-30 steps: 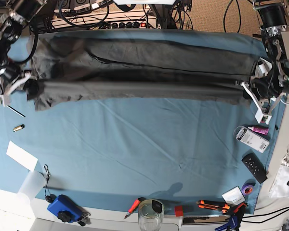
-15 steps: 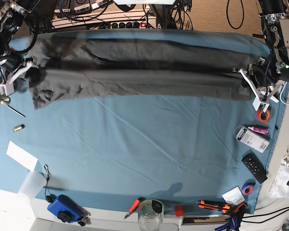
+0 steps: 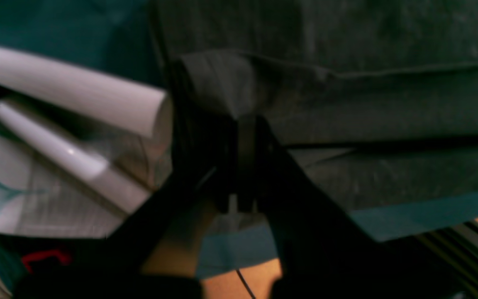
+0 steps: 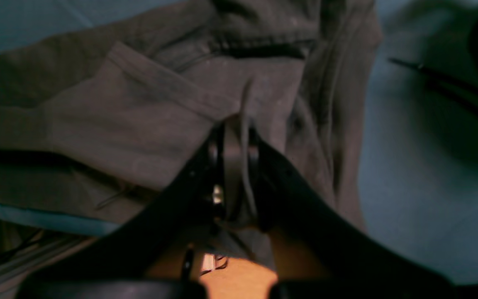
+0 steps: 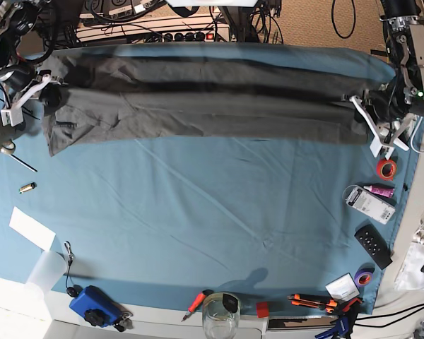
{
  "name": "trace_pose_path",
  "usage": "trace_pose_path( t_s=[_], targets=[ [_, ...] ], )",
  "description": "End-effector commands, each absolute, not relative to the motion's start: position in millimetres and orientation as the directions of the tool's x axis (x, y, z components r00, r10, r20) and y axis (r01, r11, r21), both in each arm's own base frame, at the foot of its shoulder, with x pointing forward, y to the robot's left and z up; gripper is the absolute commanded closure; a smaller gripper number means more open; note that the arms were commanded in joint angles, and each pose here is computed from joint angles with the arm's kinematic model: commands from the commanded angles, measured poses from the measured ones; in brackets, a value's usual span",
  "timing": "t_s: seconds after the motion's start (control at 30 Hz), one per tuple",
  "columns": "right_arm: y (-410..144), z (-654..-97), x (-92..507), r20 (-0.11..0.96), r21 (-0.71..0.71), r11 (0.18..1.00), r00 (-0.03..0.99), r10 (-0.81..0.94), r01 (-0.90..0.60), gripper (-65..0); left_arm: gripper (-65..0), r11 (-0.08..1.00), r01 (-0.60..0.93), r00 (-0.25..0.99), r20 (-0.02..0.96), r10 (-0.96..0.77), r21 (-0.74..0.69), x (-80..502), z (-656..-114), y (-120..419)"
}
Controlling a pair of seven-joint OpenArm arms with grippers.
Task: Fold the T-shirt properly
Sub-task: 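Lower the folded hem onto the shirt and open both grippers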
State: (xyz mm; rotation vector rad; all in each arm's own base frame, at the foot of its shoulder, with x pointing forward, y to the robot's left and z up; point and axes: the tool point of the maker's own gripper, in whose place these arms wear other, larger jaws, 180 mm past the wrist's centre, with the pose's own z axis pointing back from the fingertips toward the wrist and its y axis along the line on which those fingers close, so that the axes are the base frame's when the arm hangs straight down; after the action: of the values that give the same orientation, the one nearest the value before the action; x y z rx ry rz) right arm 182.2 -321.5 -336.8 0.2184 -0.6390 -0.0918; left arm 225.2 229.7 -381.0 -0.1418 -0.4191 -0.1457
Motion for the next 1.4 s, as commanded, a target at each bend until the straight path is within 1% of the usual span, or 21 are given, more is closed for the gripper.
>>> trace_pose_path(
  t_s=[0.0, 0.17, 0.37, 0.4, 0.47, 0.53, 0.6, 0.63, 0.7, 0.83, 0.93, 1.1, 1.13, 1.27, 1.37],
  targets=[
    [-329.0, -323.6, 188.5, 0.621, 0.203, 0.979, 0.771, -0.138, 0.011, 0.0, 0.0, 0.982, 0.171, 0.897, 0.424, -0.124, -0.076, 226.9, -375.0, 237.4],
    [-330.2, -323.3, 187.8, 0.623, 0.2, 0.98, 0.77, -0.137, 0.013, 0.0, 0.0, 0.983, 0.168, 0.901, 0.417, -0.124, -0.072, 223.0, -377.9, 238.0],
    [-329.3, -328.4, 180.3, 0.595, 0.184, 0.983, 0.796, -0.105, -0.008, 0.0, 0.0, 0.983, 0.168, 0.905, 0.406, -0.126, -0.07, 221.1, -378.8, 238.6],
    [-328.5, -328.8, 179.2, 0.595, 0.185, 0.983, 0.798, -0.101, -0.014, -2.6, 0.0, 0.983, 0.168, 0.905, 0.406, -0.126, -0.07, 221.1, -378.8, 238.7],
    [-328.0, -329.8, 177.1, 0.591, 0.187, 0.982, 0.8, -0.099, -0.016, -9.7, -9.0, 0.983, 0.168, 0.905, 0.407, -0.126, -0.071, 221.3, -378.7, 238.6],
    [-327.9, -331.1, 174.4, 0.585, 0.187, 0.982, 0.805, -0.1, -0.014, -15.1, -18.2, 0.983, 0.168, 0.905, 0.406, -0.126, -0.07, 221.1, -378.8, 238.7],
    [-327.7, -332.0, 172.6, 0.581, 0.189, 0.982, 0.808, -0.101, -0.013, -17.5, -24.8, 0.983, 0.168, 0.905, 0.406, -0.126, -0.07, 221.0, -378.8, 238.7],
    [-326.8, -332.0, 172.1, 0.581, 0.194, 0.981, 0.807, -0.103, -0.015, -17.6, -26.6, 0.983, 0.168, 0.906, 0.405, -0.127, -0.068, 220.9, -378.9, 239.2],
    [-321.8, -329.6, 173.4, 0.591, 0.223, 0.975, 0.799, -0.114, -0.026, -17.6, -27.6, 0.984, 0.167, 0.909, 0.396, -0.132, -0.055, 219.8, -379.3, 241.2],
    [-315.4, -325.0, 176.9, 0.608, 0.259, 0.965, 0.783, -0.128, -0.043, -17.6, -27.5, 0.985, 0.172, 0.906, 0.389, -0.168, 0.025, 220.0, -372.5, 250.5],
    [-315.3, -324.3, 177.7, 0.612, 0.259, 0.965, 0.78, -0.129, -0.044, -17.6, -27.5, 0.98, 0.187, 0.885, 0.422, -0.195, 0.06, 225.7, -360.1, 249.2],
    [-315.3, -324.3, 177.7, 0.613, 0.259, 0.965, 0.78, -0.128, -0.044, -17.6, -27.6, 0.977, 0.2, 0.841, 0.498, -0.209, 0.073, 238.4, -346.1, 243.5],
    [-315.4, -324.4, 177.6, 0.612, 0.258, 0.965, 0.78, -0.128, -0.044, -17.6, -28.3, 0.977, 0.199, 0.841, 0.499, -0.209, 0.074, 238.5, -346.0, 243.7],
    [-317.2, -325.9, 176.5, 0.607, 0.248, 0.968, 0.785, -0.123, -0.039, -17.6, -34.6, 0.978, 0.195, 0.843, 0.498, -0.205, 0.074, 235.7, -348.6, 244.2],
    [-318.1, -326.4, 176.2, 0.605, 0.243, 0.969, 0.787, -0.122, -0.037, -17.6, -35.0, 0.986, 0.156, 0.845, 0.51, -0.161, 0.053, 235.4, -353.5, 245.4]
  ],
)
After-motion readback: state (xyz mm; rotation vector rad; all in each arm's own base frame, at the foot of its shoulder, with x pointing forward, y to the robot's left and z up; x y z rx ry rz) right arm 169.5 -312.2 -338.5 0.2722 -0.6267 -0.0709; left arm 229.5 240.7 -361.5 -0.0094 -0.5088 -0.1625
